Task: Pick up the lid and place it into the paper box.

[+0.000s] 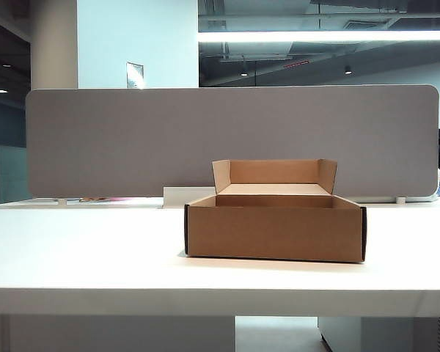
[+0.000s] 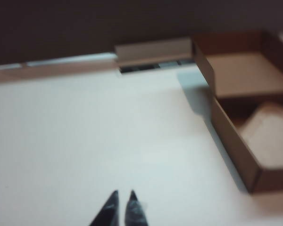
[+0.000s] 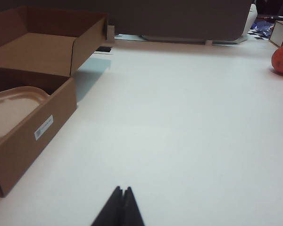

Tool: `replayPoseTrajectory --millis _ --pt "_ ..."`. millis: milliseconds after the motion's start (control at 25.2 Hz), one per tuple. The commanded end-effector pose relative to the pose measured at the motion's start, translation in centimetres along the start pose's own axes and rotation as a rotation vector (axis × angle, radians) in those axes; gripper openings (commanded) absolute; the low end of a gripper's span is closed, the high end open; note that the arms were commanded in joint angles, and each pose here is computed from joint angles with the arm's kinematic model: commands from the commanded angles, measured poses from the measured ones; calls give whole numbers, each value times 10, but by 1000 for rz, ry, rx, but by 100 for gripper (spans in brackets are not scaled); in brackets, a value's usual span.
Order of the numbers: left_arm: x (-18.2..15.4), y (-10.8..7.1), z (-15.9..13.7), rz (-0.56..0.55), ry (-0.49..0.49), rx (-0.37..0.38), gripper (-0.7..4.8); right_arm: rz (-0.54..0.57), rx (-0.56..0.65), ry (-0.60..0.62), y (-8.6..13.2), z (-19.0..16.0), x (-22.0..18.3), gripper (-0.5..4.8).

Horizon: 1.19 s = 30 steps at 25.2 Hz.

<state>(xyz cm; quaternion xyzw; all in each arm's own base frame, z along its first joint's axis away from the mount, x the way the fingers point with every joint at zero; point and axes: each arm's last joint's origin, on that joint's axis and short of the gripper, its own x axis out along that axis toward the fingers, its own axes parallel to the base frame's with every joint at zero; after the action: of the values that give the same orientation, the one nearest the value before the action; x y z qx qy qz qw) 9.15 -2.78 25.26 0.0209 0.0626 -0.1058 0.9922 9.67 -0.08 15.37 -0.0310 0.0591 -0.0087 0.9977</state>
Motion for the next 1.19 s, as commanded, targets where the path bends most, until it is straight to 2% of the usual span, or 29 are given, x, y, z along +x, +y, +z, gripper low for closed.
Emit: replayPoseTrajectory --millis 40,199,477,675,914,1192 --pt "-6 8 -2 59 -47 -75 20 1 -2 -10 0 0 0 -1" --pt "-8 9 -10 40 -61 -142 20 1 -2 -11 0 0 0 -1" --pt "-4 9 -37 44 -86 -166 20 0 -2 -11 0 0 0 -1" --pt "1 8 -55 44 -105 -166 20 1 -2 -10 0 0 0 -1" --pt "9 11 -78 78 -69 -169 20 1 -2 -10 0 0 0 -1" --pt "12 12 -89 59 -56 -165 20 1 -2 -10 0 0 0 -1"
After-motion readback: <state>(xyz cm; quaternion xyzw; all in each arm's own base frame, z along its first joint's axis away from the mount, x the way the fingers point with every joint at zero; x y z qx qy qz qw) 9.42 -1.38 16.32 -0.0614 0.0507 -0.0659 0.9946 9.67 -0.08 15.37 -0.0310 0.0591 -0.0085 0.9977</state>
